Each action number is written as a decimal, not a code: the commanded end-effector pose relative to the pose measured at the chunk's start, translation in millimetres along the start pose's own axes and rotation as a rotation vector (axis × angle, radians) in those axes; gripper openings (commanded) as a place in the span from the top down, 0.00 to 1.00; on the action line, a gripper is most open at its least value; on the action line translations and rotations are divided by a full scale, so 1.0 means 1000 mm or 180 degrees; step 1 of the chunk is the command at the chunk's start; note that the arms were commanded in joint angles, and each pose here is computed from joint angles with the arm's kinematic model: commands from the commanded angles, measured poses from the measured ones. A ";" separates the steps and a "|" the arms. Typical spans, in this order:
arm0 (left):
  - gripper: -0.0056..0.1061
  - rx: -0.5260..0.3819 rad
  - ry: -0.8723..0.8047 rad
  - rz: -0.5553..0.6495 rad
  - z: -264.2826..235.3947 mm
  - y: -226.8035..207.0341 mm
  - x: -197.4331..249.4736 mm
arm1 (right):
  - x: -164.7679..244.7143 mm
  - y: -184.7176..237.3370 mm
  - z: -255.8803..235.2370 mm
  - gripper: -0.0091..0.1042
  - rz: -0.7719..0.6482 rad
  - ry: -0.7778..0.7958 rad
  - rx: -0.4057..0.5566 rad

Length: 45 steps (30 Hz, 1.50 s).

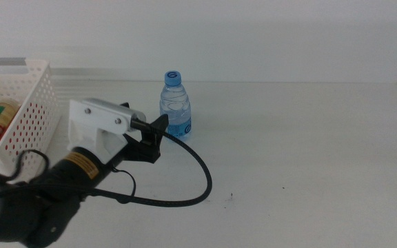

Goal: Use arms to grab the bottles and put them into the dustbin to the left of the table.

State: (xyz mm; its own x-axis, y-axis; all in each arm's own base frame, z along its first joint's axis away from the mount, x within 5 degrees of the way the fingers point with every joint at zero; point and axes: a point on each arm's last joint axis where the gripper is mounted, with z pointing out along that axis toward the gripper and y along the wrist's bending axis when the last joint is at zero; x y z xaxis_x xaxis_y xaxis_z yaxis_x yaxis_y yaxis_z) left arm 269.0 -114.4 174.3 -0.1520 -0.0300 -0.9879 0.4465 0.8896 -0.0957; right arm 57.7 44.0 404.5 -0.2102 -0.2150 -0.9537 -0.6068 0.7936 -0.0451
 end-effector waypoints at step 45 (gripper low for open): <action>0.11 0.0293 -0.0001 0.0018 0.145 0.029 0.052 | -0.002 0.000 -0.001 0.18 -0.0009 -0.0035 0.0000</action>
State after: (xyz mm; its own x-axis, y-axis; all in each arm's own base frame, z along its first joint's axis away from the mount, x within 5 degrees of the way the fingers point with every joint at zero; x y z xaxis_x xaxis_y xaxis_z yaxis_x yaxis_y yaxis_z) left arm 398.5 -155.4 101.4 -0.1554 -0.0137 -0.9878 0.5225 0.8475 -0.0939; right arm 57.7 44.0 404.5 -0.2113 -0.2135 -0.9538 -0.6064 0.7940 -0.0434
